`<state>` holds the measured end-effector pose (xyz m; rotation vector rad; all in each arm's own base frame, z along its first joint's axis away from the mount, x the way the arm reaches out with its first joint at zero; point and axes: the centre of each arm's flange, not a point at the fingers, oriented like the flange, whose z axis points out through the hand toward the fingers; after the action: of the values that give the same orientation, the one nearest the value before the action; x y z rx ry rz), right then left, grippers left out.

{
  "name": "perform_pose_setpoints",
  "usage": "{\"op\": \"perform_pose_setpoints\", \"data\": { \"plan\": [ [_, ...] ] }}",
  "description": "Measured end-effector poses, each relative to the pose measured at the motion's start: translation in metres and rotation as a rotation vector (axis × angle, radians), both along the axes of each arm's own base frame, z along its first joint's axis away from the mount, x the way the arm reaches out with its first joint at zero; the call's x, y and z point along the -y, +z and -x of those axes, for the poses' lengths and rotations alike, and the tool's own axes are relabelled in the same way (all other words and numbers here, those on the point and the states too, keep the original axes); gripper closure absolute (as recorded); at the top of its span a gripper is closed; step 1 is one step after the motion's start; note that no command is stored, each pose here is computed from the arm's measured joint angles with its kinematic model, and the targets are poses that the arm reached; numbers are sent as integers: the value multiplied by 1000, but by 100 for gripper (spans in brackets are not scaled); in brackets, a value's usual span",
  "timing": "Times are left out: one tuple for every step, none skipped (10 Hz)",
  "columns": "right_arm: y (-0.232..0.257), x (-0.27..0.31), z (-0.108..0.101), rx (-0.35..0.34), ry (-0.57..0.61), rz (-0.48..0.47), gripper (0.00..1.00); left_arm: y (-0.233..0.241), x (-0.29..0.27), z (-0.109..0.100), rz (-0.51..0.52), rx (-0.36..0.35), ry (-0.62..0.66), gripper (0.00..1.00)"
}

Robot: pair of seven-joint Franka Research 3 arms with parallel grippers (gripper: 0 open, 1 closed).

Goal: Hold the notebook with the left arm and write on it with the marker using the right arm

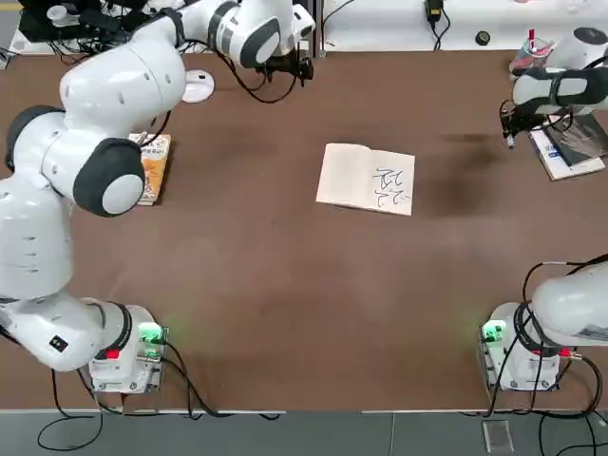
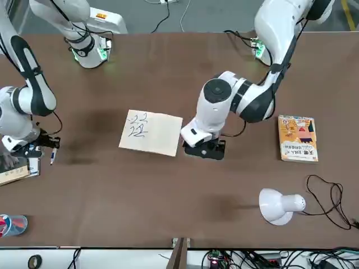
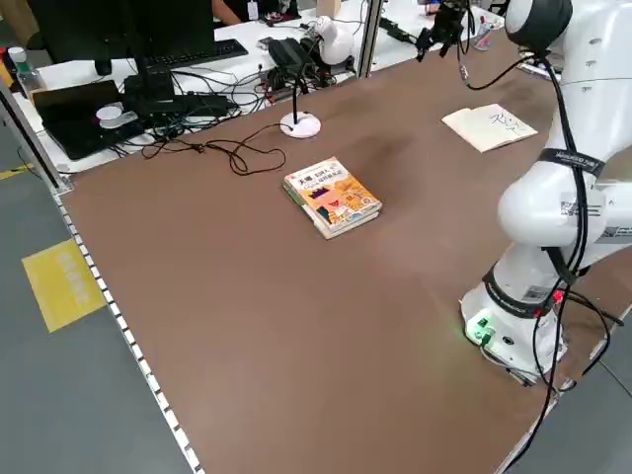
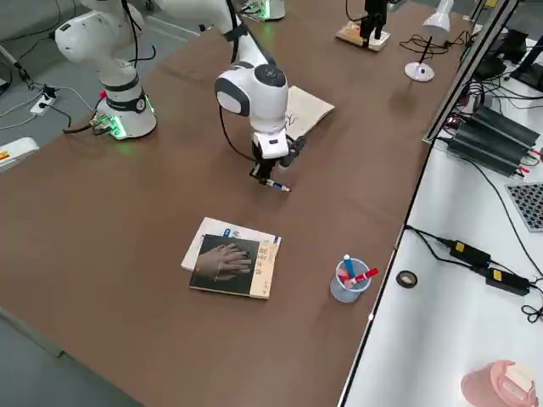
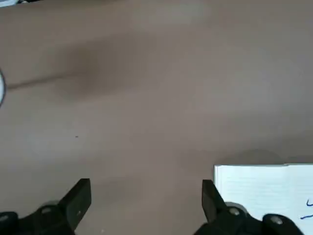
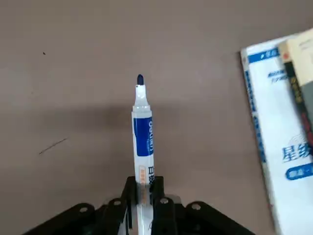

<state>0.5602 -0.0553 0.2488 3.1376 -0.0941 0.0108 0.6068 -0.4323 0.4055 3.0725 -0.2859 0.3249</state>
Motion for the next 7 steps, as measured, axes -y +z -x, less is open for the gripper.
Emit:
{"op": "perform_pose_setpoints", "data": {
  "plan": [
    [-10,-3,6,-7,-11,-2,82,8,-8,-2,-2,-2,9,0],
    [-21,-5,10,-17,-17,-4,82,17,-16,-4,-7,-5,11,0],
    [-30,-5,12,-24,-21,-5,82,25,-24,-7,-10,-5,11,0],
    [-38,-5,13,-28,-25,-6,82,33,-33,-10,-12,-5,13,0],
    [-44,-5,14,-30,-27,-7,82,40,-42,-13,-16,-7,18,0],
    [-48,-4,14,-33,-28,-7,82,46,-50,-15,-20,-11,21,0],
    [-49,-4,14,-34,-29,-7,81,53,-58,-16,-25,-16,23,0]
  ]
}}
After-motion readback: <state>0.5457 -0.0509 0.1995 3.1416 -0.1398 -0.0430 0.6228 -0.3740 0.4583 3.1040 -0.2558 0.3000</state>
